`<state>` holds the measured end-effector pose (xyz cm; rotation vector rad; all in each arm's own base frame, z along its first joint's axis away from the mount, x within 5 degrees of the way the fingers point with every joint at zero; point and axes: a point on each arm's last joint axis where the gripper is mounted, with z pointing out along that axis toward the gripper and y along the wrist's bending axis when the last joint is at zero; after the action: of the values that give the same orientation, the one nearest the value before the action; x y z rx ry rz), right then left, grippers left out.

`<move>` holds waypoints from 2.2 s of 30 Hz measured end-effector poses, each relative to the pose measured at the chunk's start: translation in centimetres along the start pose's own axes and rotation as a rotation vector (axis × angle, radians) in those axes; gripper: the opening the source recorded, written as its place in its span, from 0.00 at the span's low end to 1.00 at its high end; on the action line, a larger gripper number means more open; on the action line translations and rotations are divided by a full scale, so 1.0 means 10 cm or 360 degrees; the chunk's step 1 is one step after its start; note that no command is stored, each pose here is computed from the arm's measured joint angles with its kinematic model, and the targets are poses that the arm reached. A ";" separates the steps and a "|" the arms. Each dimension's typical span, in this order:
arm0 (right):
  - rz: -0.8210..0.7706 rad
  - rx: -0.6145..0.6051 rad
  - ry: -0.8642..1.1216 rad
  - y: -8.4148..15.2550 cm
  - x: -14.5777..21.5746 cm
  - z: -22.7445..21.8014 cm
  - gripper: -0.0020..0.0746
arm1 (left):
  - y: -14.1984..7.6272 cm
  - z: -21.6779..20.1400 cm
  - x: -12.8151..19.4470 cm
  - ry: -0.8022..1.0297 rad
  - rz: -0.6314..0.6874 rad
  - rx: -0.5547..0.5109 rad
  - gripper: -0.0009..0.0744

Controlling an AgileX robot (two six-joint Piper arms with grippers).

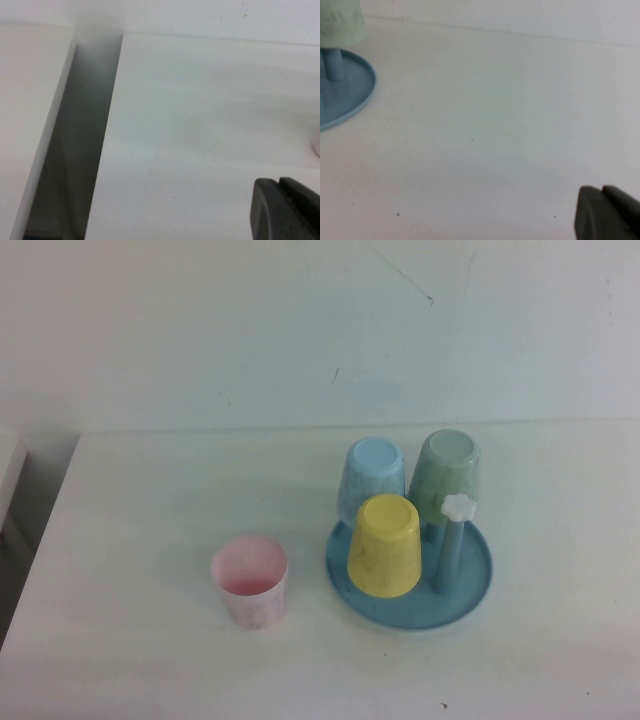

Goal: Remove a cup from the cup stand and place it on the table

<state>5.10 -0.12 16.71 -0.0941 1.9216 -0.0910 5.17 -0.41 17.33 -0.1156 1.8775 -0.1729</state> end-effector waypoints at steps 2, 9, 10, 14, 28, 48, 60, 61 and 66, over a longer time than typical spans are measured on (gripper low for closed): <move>0.0000 0.0000 0.0000 0.00 0.00 0.00 0.02 | 0.00 0.00 0.00 0.0000 0.0000 0.0000 0.01; 0.0000 0.0000 0.0000 0.00 0.00 0.00 0.02 | 0.00 0.00 0.00 0.0000 0.0000 0.0000 0.01; 0.0000 0.0000 0.0000 0.00 0.00 0.00 0.02 | 0.00 0.00 0.00 0.0000 0.0000 0.0000 0.01; 0.0000 0.0000 0.0000 0.00 0.00 0.00 0.02 | 0.00 0.00 0.00 0.0000 0.0000 0.0000 0.01; 0.0000 0.0000 0.0000 0.00 0.00 0.00 0.02 | 0.00 0.00 0.00 0.0000 0.0003 0.0000 0.01; 0.0000 0.0001 -0.0010 0.00 -0.01 0.00 0.02 | 0.01 0.00 0.00 -0.0006 0.0037 -0.0013 0.01; -0.0024 0.0027 -0.0250 -0.01 -0.14 -0.01 0.02 | 0.01 0.00 -0.02 -0.0048 0.0037 -0.0009 0.01; -0.0030 0.0034 -0.0305 -0.02 -0.17 -0.02 0.02 | 0.00 0.01 -0.03 -0.0085 0.0039 -0.0004 0.01; -0.0081 0.0083 -0.0675 -0.04 -0.37 -0.08 0.02 | -0.02 -0.02 -0.22 -0.0432 0.0043 0.0047 0.01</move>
<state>5.63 -0.06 20.52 -0.1171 1.4924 -0.1435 5.65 -0.27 19.48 -0.0891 1.6048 -0.1580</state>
